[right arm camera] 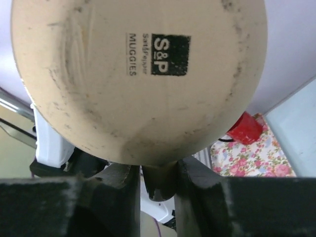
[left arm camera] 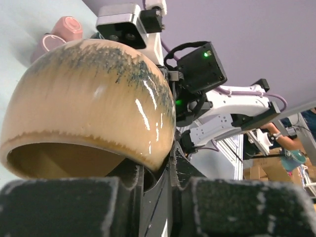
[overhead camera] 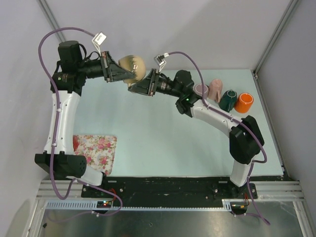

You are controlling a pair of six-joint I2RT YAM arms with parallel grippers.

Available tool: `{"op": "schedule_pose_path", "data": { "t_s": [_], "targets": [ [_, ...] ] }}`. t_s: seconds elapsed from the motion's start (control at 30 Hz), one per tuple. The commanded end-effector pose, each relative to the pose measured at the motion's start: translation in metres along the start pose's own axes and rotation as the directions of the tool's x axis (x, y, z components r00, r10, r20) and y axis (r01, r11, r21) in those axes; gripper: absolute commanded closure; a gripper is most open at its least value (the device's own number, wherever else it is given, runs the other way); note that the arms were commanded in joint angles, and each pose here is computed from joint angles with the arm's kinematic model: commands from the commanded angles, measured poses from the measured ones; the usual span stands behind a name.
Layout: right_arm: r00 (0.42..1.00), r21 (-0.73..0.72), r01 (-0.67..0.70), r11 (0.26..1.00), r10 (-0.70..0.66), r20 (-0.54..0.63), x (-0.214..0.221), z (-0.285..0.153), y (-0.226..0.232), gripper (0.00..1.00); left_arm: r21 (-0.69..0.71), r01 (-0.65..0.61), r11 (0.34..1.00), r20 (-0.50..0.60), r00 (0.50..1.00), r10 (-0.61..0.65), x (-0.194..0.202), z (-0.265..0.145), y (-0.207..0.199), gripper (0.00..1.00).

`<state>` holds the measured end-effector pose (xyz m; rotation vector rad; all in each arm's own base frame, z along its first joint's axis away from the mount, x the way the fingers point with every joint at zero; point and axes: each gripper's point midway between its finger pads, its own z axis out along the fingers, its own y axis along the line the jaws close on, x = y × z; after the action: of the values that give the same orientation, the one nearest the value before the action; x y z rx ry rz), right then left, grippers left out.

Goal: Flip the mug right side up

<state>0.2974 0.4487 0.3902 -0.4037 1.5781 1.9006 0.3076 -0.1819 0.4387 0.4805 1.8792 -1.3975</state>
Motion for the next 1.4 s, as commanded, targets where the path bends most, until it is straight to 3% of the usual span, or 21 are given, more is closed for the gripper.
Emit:
{"op": "schedule_pose_path", "data": {
  "t_s": [0.0, 0.1, 0.13, 0.2, 0.27, 0.37, 0.47, 0.53, 0.77, 0.87, 0.97, 1.37],
  "targets": [
    [0.995, -0.043, 0.081, 0.996, -0.083, -0.053, 0.009, 0.011, 0.016, 0.67, -0.109, -0.007, 0.994, 0.079, 0.997, 0.016, -0.013, 0.004, 0.022, 0.99],
    [0.990, 0.113, 0.104, 0.988, -0.092, -0.107, 0.022, 0.001, -0.024, 0.20, -0.252, -0.035, 0.967, 0.111, 0.992, 0.065, -0.006, -0.007, 0.053, 1.00],
    [0.988, 0.178, 0.110, 0.978, -0.088, -0.125, 0.027, -0.006, -0.039, 0.11, -0.342, -0.073, 0.937, 0.115, 0.986, 0.118, -0.005, -0.015, 0.070, 1.00],
    [0.980, 0.279, 0.145, 0.949, -0.100, -0.170, 0.037, -0.020, -0.063, 0.03, -0.537, -0.152, 0.829, 0.060, 0.974, 0.218, 0.005, -0.038, 0.106, 1.00],
    [0.970, 0.362, 0.174, 0.916, -0.095, -0.225, 0.047, -0.037, -0.083, 0.01, -0.678, -0.248, 0.693, -0.071, 0.959, 0.273, 0.023, -0.063, 0.137, 1.00],
    [0.950, 0.444, 0.213, 0.870, -0.078, -0.302, 0.064, -0.060, -0.106, 0.01, -0.764, -0.344, 0.546, -0.293, 0.939, 0.182, 0.072, -0.099, 0.173, 1.00],
    [0.934, 0.503, 0.247, 0.828, -0.066, -0.350, 0.073, -0.080, -0.118, 0.01, -0.771, -0.400, 0.495, -0.457, 0.889, 0.006, 0.132, -0.127, 0.194, 1.00],
    [0.929, 0.529, 0.270, 0.804, -0.072, -0.363, 0.076, -0.090, -0.124, 0.00, -0.789, -0.386, 0.477, -0.487, 0.867, -0.104, 0.167, -0.151, 0.206, 1.00],
    [0.926, 0.548, 0.293, 0.783, -0.090, -0.366, 0.077, -0.097, -0.133, 0.01, -0.796, -0.332, 0.506, -0.524, 0.796, -0.303, 0.248, -0.191, 0.238, 1.00],
    [0.935, 0.557, 0.275, 0.783, -0.083, -0.345, 0.070, -0.099, -0.134, 0.00, -0.835, -0.309, 0.455, -0.494, 0.787, -0.370, 0.266, -0.212, 0.262, 1.00],
    [0.939, 0.581, 0.280, 0.764, -0.093, -0.331, 0.062, -0.105, -0.136, 0.01, -0.840, -0.302, 0.451, -0.487, 0.785, -0.382, 0.275, -0.218, 0.276, 1.00],
    [0.942, 0.602, 0.285, 0.746, -0.104, -0.318, 0.050, -0.115, -0.133, 0.01, -0.809, -0.161, 0.566, -0.443, 0.800, -0.406, 0.293, -0.207, 0.293, 1.00]
  ]
}}
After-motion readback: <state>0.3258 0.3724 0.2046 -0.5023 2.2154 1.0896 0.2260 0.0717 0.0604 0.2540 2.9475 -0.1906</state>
